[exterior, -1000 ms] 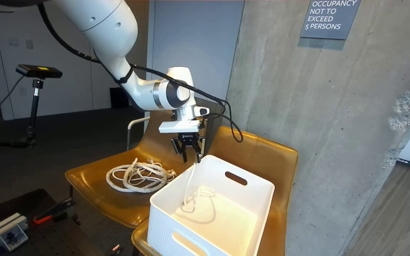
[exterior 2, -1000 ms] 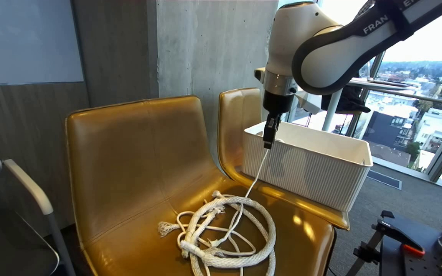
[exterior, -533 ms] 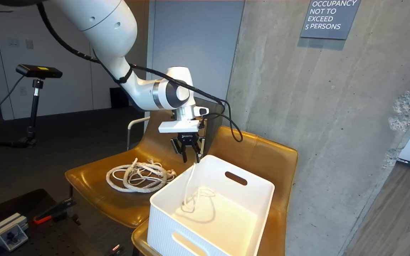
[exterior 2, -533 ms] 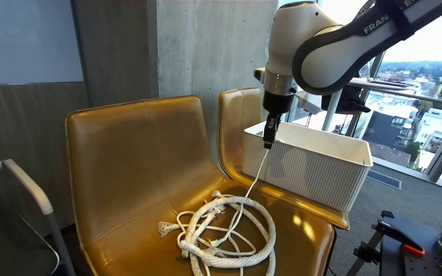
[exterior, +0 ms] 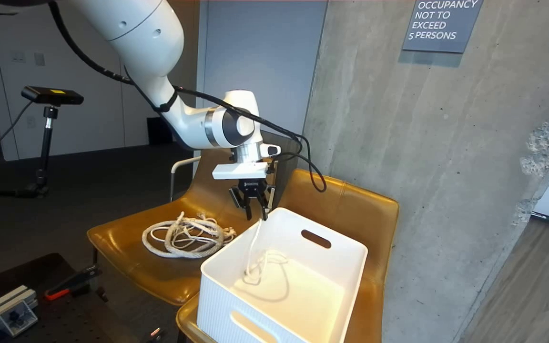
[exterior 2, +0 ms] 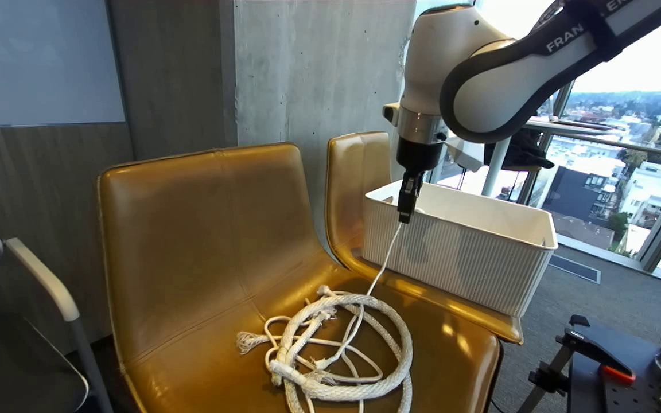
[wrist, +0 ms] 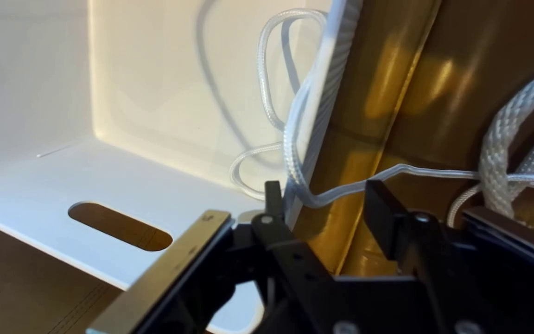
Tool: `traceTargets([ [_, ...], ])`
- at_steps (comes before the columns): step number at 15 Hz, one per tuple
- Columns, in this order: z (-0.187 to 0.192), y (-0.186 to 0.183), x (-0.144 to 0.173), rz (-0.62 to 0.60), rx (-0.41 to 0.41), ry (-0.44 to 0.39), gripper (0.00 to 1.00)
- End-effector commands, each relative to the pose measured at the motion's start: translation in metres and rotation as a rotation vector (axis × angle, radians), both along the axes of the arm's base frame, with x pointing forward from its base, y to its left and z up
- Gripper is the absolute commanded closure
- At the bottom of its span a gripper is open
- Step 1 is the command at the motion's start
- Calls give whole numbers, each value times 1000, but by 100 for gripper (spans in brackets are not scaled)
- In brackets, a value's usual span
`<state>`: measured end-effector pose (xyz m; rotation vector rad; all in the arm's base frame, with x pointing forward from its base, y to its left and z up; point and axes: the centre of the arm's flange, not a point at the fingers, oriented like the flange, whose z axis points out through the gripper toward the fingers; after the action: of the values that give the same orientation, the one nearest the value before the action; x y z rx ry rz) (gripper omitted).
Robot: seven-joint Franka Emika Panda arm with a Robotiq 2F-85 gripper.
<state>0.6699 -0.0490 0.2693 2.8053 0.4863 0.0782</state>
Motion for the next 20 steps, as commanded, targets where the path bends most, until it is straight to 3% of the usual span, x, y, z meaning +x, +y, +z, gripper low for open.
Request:
traceTargets([
  [1,10,-1,-11,16,-8,-1,81],
  [3,12,-3,-11,13,-11,-5,96],
  [4,13,-4,-11,11,-12,-6,99],
  [14,30,-1,-18,3,-27,-13,99],
  [18,77,32,-27,12,-4,-52,99],
  [20,107,69,-31,36,11,-81,99],
])
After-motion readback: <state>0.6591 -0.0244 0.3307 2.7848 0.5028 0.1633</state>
